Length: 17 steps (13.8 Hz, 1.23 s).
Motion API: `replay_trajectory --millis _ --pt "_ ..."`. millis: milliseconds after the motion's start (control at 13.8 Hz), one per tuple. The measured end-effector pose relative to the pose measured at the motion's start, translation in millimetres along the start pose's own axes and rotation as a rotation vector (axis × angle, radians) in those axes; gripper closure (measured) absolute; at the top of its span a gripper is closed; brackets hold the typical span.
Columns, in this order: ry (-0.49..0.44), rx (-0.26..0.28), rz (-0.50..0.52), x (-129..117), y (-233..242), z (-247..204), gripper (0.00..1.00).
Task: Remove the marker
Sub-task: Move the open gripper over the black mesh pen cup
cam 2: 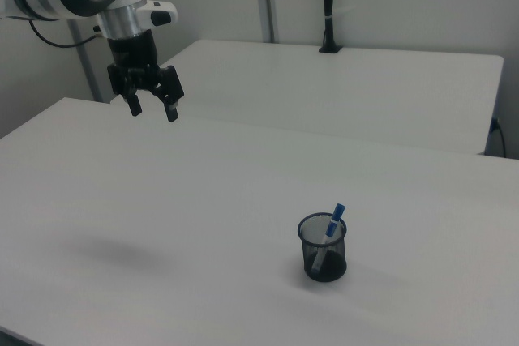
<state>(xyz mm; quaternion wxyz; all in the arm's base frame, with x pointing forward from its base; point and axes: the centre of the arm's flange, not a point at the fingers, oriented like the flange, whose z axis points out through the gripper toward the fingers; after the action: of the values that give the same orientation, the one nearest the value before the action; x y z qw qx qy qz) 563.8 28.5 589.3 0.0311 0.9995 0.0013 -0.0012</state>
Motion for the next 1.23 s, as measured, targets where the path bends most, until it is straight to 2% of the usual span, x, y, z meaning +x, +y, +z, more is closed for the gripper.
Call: replay_trajectory --millis 217,433,794,867,1011,1083,1228 --pt "-0.003 -0.002 -0.037 1.5 17.3 2.6 0.0" --pt "-0.029 -0.002 -0.019 7.9 87.2 24.2 0.0" --pt "0.028 -0.024 0.035 12.7 211.1 62.1 0.04" --pt "0.039 -0.031 0.051 15.0 229.1 74.7 0.09" --pt "0.053 -0.046 0.077 21.2 260.2 106.6 0.11" --pt "0.055 -0.056 0.086 25.0 271.6 123.1 0.18" --pt "0.062 -0.078 0.097 33.5 288.7 155.3 0.22"
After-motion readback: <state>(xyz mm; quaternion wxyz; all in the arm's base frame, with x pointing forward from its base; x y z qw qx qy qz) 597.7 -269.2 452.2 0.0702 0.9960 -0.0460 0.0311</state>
